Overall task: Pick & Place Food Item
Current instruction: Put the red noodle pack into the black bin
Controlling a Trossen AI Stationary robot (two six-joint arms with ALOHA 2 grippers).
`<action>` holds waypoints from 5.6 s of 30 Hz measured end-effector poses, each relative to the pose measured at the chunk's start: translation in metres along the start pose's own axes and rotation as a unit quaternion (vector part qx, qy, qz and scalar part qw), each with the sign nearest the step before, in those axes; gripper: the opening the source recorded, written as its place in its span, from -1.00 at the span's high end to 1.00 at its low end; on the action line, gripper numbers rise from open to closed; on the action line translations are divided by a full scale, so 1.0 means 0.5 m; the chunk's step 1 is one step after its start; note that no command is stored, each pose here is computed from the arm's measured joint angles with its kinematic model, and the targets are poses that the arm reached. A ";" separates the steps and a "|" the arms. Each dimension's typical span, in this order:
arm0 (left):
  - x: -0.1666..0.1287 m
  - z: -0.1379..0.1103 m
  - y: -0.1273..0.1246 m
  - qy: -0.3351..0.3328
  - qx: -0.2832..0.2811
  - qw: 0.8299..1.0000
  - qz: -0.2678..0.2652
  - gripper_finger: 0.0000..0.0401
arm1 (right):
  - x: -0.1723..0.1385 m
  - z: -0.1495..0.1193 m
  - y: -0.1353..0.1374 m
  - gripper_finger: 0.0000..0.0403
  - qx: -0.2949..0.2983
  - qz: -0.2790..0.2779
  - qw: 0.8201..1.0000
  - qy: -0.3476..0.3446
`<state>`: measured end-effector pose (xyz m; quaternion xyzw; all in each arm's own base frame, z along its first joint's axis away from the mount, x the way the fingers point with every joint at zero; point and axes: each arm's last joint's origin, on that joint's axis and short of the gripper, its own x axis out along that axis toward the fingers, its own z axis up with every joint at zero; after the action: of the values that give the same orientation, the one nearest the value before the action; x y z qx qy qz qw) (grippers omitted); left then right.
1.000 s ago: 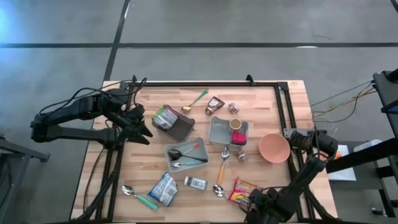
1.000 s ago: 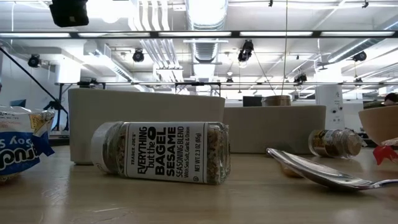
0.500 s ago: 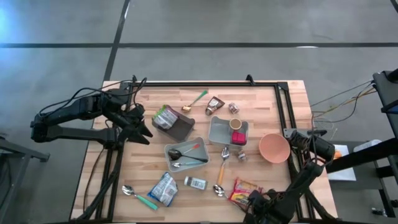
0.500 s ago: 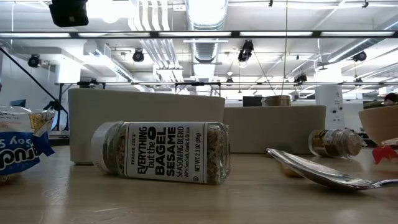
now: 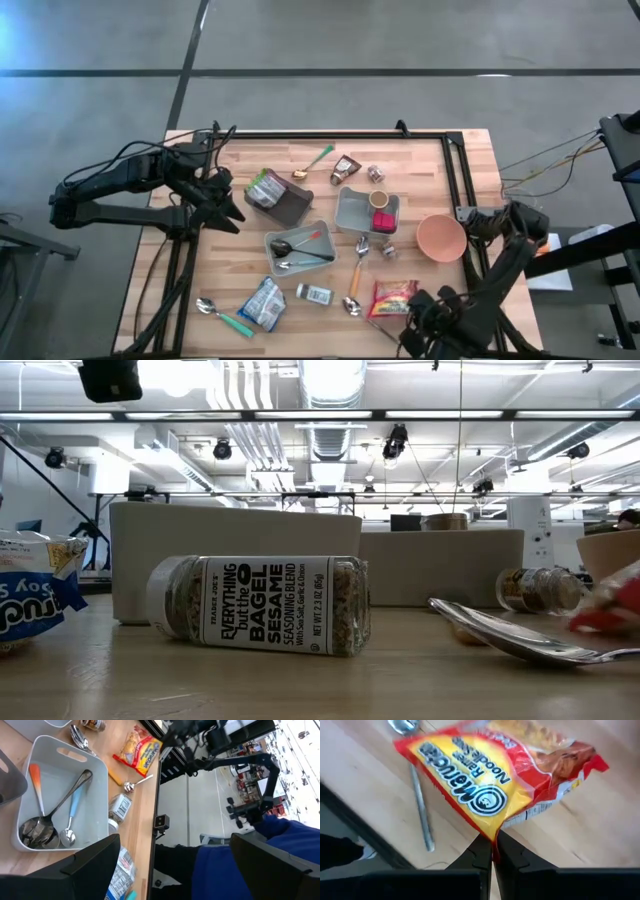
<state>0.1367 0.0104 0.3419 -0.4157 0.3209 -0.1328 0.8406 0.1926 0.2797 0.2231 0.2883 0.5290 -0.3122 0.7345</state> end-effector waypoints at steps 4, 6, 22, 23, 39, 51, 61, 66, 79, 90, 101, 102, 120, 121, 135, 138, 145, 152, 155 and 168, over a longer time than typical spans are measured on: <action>0.000 0.000 0.000 0.000 0.006 1.000 0.000 -0.90 | -0.037 0.027 -0.007 0.96 -0.009 0.028 0.999 -0.015; 0.000 0.000 0.001 -0.004 0.006 1.000 0.005 -0.90 | -0.054 0.043 -0.012 0.96 -0.005 0.043 0.999 -0.030; 0.001 0.004 0.005 -0.030 -0.037 0.998 0.039 -0.89 | -0.066 0.117 -0.013 0.96 -0.046 0.051 0.995 -0.073; 0.001 0.004 0.005 -0.030 -0.042 0.998 0.039 -0.89 | -0.066 0.117 -0.013 0.96 -0.046 0.052 0.995 -0.073; 0.001 0.004 0.005 -0.029 -0.045 0.998 0.039 -0.89 | -0.053 0.104 -0.001 0.96 -0.049 0.061 0.997 -0.021; 0.000 0.002 0.006 -0.026 -0.048 0.998 0.041 -0.89 | 0.003 0.081 0.011 0.96 0.040 0.093 0.995 -0.005; 0.000 0.002 0.006 -0.026 -0.052 0.997 0.042 -0.90 | 0.058 0.067 0.007 0.96 0.118 0.134 0.984 -0.006; 0.000 0.001 0.006 -0.022 -0.053 0.998 0.036 -0.90 | 0.101 0.057 -0.007 0.96 0.134 0.149 0.980 0.000; 0.001 0.001 0.005 -0.016 -0.053 0.998 0.030 -0.90 | 0.124 0.052 -0.021 0.96 0.166 0.161 0.973 0.011; 0.001 0.001 0.005 -0.016 -0.052 0.998 0.030 -0.90 | 0.109 0.081 0.001 0.86 0.150 0.179 0.972 -0.004; 0.001 0.001 0.005 -0.016 -0.052 0.998 0.030 -0.90 | 0.119 0.165 0.015 -0.12 0.095 0.168 0.980 -0.039; 0.001 0.001 0.005 -0.016 -0.052 0.998 0.030 -0.90 | 0.122 0.174 0.015 -0.19 0.089 0.165 0.982 -0.036; 0.001 0.001 0.005 -0.016 -0.051 0.998 0.030 -0.90 | 0.157 0.322 -0.009 -0.67 -0.237 0.115 0.964 -0.027; 0.001 0.001 0.005 -0.016 -0.051 0.998 0.030 -0.89 | 0.160 0.324 -0.012 -0.67 -0.249 0.112 0.962 -0.028; 0.001 0.001 0.005 -0.016 -0.047 0.998 0.031 -0.89 | 0.168 0.331 -0.013 -0.67 -0.231 0.127 0.965 -0.007; 0.001 0.001 0.006 -0.019 -0.046 0.998 0.034 -0.89 | 0.169 0.332 -0.006 -0.67 -0.227 0.141 0.964 -0.015; 0.001 0.001 0.006 -0.020 -0.037 0.998 0.036 -0.89 | 0.214 0.317 0.011 -0.67 -0.206 0.126 0.970 0.034; 0.001 0.001 0.006 -0.020 -0.037 0.998 0.036 -0.89 | 0.223 0.323 0.037 -0.67 -0.227 0.085 0.970 0.034; 0.001 0.001 0.006 -0.020 -0.038 0.998 0.036 -0.89 | 0.240 0.321 0.045 -0.67 -0.239 0.075 0.967 0.041; 0.001 -0.002 0.007 -0.011 -0.043 0.998 0.036 -0.90 | 0.265 0.317 0.066 -0.46 -0.262 0.021 0.961 0.087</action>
<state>0.1361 0.0119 0.3383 -0.4411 0.3319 -0.0834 0.8297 0.3451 0.1609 0.1427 0.1231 0.6480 -0.1209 0.7418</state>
